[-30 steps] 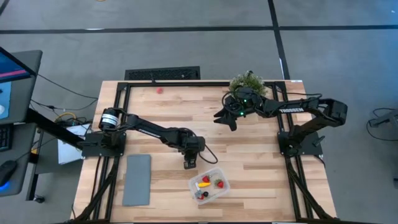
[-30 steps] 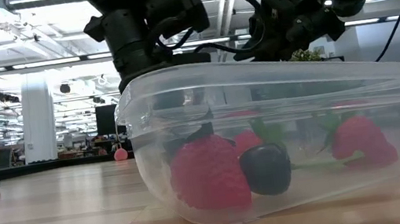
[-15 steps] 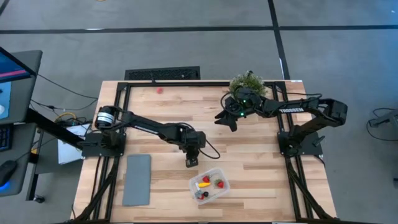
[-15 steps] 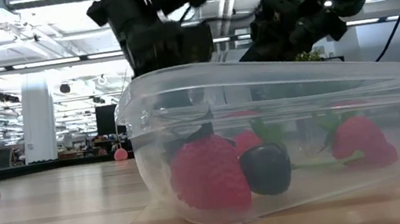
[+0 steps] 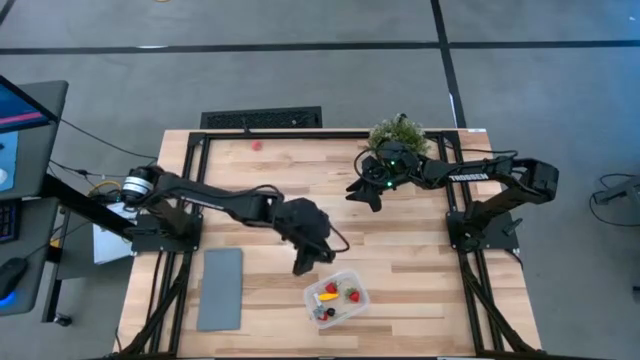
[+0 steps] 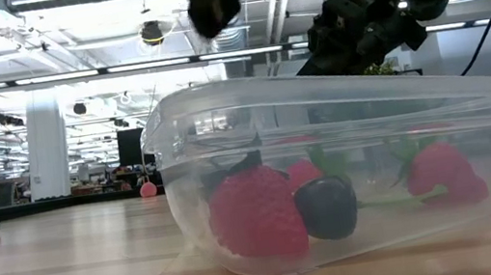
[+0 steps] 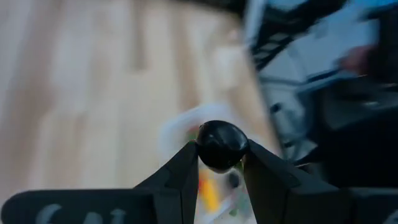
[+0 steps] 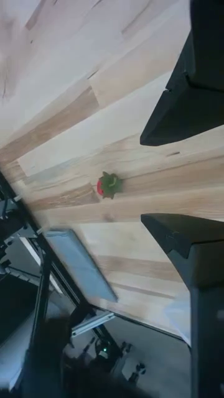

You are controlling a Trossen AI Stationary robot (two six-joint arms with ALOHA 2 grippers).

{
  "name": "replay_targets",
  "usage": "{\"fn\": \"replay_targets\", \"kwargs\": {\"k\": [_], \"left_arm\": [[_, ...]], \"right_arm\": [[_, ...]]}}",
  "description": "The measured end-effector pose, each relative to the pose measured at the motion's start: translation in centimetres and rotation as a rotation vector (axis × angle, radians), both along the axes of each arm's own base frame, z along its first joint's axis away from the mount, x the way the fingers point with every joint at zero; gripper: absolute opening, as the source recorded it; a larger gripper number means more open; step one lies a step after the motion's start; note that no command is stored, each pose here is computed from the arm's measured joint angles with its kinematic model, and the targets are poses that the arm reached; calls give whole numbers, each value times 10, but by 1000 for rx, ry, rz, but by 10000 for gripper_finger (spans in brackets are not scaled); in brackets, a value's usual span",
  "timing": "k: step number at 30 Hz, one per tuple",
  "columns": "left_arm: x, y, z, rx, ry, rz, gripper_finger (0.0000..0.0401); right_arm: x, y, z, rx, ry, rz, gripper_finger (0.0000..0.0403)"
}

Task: Pick and placing Produce into tupperware
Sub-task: Put the black cherry into the transparent bin

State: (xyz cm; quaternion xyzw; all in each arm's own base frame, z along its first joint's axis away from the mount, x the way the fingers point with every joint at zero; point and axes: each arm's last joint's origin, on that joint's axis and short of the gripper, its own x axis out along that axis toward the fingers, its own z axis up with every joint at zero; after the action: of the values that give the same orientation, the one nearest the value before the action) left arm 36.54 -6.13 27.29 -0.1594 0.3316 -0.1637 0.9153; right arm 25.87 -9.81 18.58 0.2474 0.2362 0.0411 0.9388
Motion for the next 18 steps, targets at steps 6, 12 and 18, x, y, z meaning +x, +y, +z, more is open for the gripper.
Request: {"fn": "replay_targets", "kwargs": {"k": [6,12,18], "left_arm": [[-5,-40,5,10,-73,-95,97],[-5,-63,-13,78,-20,-67,98],[3,-76,-44,93,71,-55,98]], "right_arm": [[0,0,0,11,3,-5,212],[0,1,-1,36,13,-14,212],[2,4,0,69,23,-39,212]]}}
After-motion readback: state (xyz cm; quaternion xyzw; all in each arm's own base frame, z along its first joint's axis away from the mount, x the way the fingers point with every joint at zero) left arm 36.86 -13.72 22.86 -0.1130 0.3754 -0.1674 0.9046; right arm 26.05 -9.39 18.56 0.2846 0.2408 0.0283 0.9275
